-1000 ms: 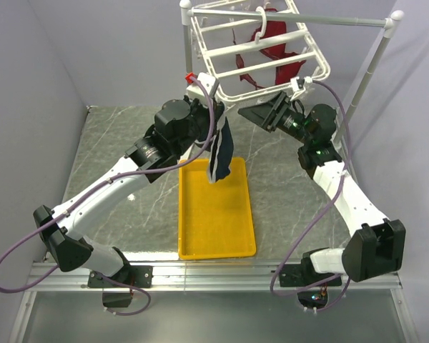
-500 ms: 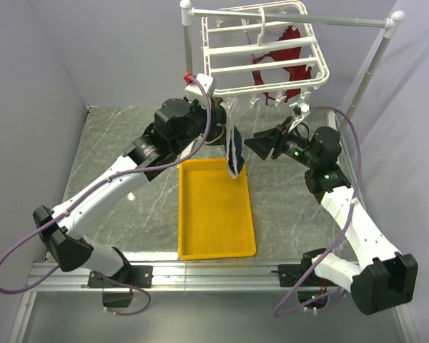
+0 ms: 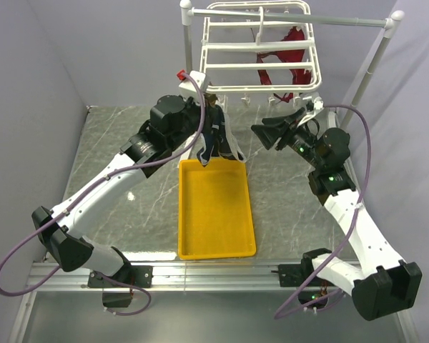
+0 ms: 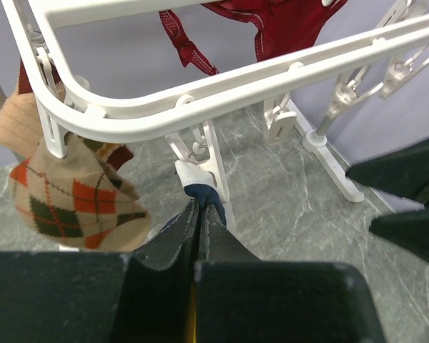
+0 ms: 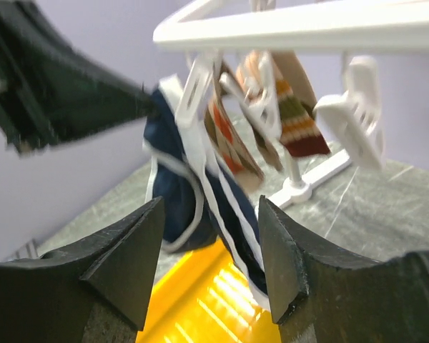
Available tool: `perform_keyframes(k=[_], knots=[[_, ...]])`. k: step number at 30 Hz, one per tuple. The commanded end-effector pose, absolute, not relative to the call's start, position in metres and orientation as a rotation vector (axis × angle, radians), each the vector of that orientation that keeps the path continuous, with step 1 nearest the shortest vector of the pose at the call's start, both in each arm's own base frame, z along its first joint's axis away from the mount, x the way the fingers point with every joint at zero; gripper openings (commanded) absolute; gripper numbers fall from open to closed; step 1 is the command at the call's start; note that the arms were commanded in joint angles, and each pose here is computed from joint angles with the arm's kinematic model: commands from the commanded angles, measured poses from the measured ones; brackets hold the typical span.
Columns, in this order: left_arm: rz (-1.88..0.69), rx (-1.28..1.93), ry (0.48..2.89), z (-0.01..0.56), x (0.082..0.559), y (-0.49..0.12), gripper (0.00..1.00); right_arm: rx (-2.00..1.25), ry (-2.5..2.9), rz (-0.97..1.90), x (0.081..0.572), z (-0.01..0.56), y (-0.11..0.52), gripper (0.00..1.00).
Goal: Clip the underwear to the hanger
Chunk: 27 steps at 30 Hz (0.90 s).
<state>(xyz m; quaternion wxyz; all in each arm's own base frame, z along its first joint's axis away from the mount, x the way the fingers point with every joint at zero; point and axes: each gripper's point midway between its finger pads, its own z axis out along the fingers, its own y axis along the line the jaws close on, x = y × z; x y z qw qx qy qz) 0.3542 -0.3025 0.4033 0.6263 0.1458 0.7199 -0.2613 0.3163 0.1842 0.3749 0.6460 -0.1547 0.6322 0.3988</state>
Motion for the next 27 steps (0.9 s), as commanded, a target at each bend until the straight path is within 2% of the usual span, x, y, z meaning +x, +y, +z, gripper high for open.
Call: perform_keyframes(k=[1,8,13,27], knots=[[-0.667,0.320,1.596,0.422,0.345,-0.302,0.05,-0.315,1.315,0.901,0.321,0.422,0.182,0.62],[-0.671,0.335,1.603,0.416,0.346,-0.304,0.04,-0.319,1.254,0.916,0.328,0.447,0.185,0.60],[-0.683,0.347,1.590,0.414,0.346,-0.307,0.08,-0.331,1.254,0.909,0.338,0.443,0.189,0.60],[-0.691,0.390,1.596,0.396,0.349,-0.315,0.09,-0.358,1.222,0.938,0.360,0.447,0.204,0.61]])
